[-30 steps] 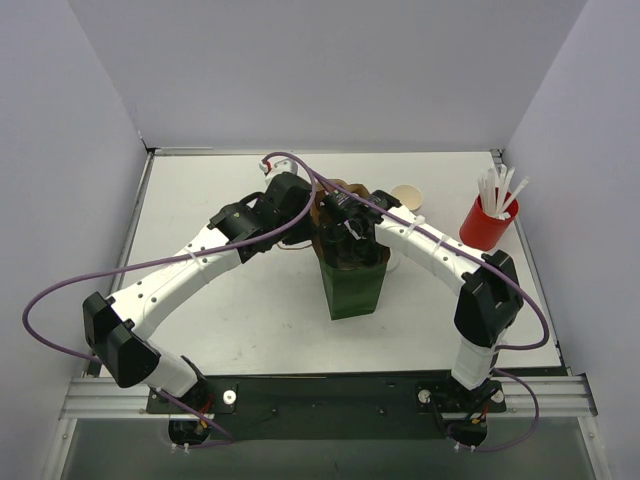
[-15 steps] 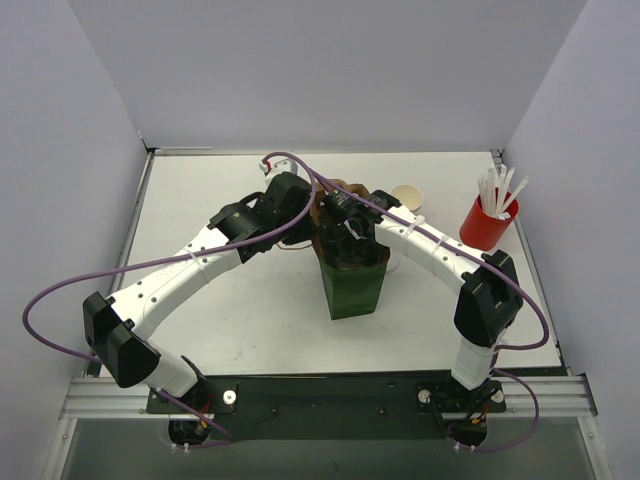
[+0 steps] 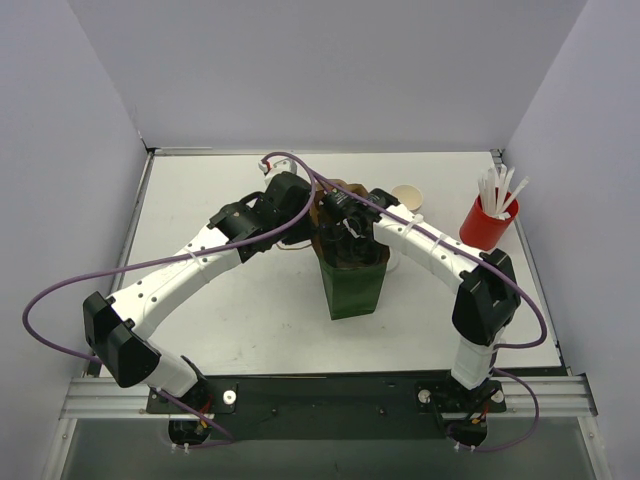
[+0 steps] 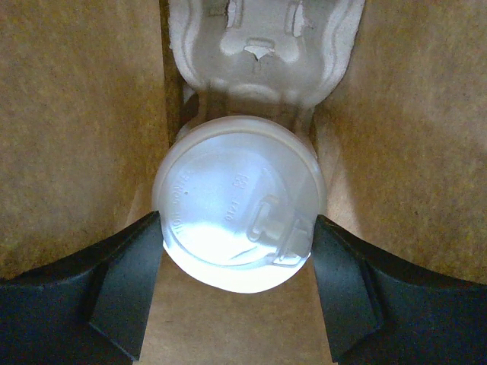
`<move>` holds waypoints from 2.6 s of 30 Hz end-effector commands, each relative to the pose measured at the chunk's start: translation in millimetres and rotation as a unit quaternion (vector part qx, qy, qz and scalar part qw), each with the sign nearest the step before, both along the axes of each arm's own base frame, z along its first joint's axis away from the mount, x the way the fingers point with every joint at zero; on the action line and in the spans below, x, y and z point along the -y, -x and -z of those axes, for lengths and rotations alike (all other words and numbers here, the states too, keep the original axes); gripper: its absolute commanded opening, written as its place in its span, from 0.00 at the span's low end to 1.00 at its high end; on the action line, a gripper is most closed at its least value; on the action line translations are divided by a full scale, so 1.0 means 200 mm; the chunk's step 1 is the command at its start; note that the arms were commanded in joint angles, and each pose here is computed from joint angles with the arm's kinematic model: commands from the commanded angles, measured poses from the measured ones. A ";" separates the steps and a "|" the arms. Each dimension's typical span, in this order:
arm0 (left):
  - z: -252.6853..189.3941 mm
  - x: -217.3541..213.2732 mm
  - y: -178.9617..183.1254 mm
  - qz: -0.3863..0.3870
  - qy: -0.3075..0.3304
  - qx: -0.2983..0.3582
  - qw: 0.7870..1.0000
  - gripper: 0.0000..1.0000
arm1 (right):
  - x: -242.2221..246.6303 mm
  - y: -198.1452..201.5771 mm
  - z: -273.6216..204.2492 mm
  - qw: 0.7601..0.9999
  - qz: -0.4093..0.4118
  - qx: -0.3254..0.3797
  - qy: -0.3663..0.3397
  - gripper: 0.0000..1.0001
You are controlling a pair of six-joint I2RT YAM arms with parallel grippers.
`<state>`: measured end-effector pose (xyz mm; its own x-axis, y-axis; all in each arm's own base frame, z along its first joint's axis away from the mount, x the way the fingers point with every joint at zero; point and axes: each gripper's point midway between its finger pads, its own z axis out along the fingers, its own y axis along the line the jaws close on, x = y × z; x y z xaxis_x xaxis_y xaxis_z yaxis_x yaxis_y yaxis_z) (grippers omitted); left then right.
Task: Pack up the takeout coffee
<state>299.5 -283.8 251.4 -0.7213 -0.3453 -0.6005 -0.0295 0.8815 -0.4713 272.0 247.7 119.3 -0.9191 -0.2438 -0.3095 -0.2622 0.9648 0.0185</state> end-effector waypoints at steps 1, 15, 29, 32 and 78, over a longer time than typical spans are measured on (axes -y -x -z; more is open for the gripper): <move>-0.04 0.02 0.00 0.011 0.005 0.003 1.000 0.00 | 0.15 0.11 0.22 0.993 -0.012 -0.069 0.095 0.68; -0.05 0.03 0.00 0.015 0.005 0.003 1.000 0.00 | 0.14 0.09 0.16 0.995 -0.008 -0.056 0.083 0.80; -0.05 0.02 0.01 0.015 0.004 0.003 1.000 0.00 | 0.14 0.07 0.13 0.996 -0.002 -0.044 0.082 0.85; -0.05 0.02 0.00 0.015 0.003 0.002 1.000 0.00 | 0.14 0.07 0.12 0.996 0.000 -0.042 0.081 0.85; -0.02 0.04 0.01 0.063 -0.049 -0.014 0.997 0.00 | 0.11 -0.04 -0.10 0.998 0.024 0.012 0.053 0.86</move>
